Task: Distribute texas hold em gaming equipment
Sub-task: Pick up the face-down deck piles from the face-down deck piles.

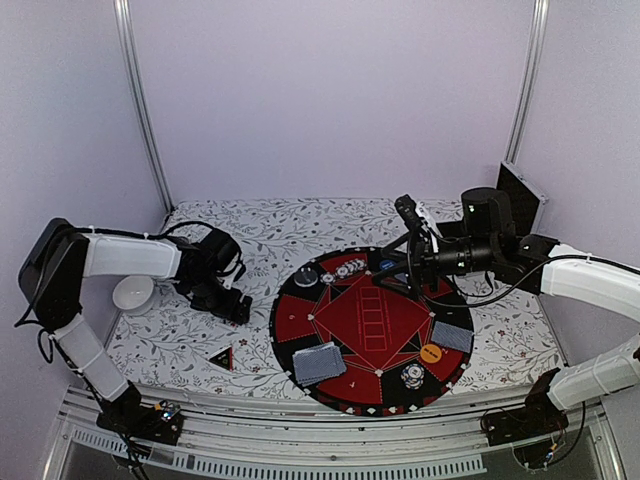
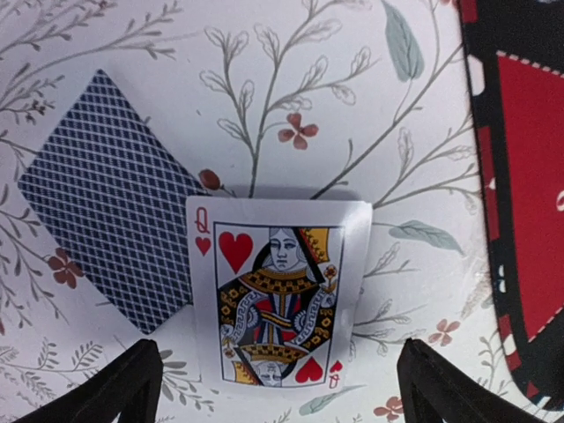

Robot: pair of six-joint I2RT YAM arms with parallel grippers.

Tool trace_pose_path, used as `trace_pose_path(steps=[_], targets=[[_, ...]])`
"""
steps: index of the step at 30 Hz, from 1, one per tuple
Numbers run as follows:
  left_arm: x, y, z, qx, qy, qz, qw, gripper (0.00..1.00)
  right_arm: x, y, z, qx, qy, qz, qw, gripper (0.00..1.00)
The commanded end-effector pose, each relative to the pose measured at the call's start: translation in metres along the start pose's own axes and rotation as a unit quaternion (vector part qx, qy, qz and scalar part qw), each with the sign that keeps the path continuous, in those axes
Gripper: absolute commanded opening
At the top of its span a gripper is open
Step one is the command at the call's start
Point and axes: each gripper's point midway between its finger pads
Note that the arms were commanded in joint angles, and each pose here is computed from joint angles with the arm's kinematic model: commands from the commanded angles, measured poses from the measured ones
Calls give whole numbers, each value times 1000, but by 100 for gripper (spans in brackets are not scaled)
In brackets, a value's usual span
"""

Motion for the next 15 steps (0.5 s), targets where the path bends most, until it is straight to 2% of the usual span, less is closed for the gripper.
trace_pose_path(steps=[1,11,15], targets=[[3,-14,18,35,8,-1,999,92,5,5,-2,-10,9,-6,1000,93],[4,-28,35,57,-18,-8,998,78,5,6,-2,-9,10,-9,1000,93],[-1,-31,40,66,-41,-9,997,64,5,7,-2,-11,10,-11,1000,93]])
Point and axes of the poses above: each gripper's point midway between its finger pads, its own z axis out along the fingers, its own x axis along the line the jaws close on, y = z × x, and after that the axes turned 10 degrees about z, right-handed
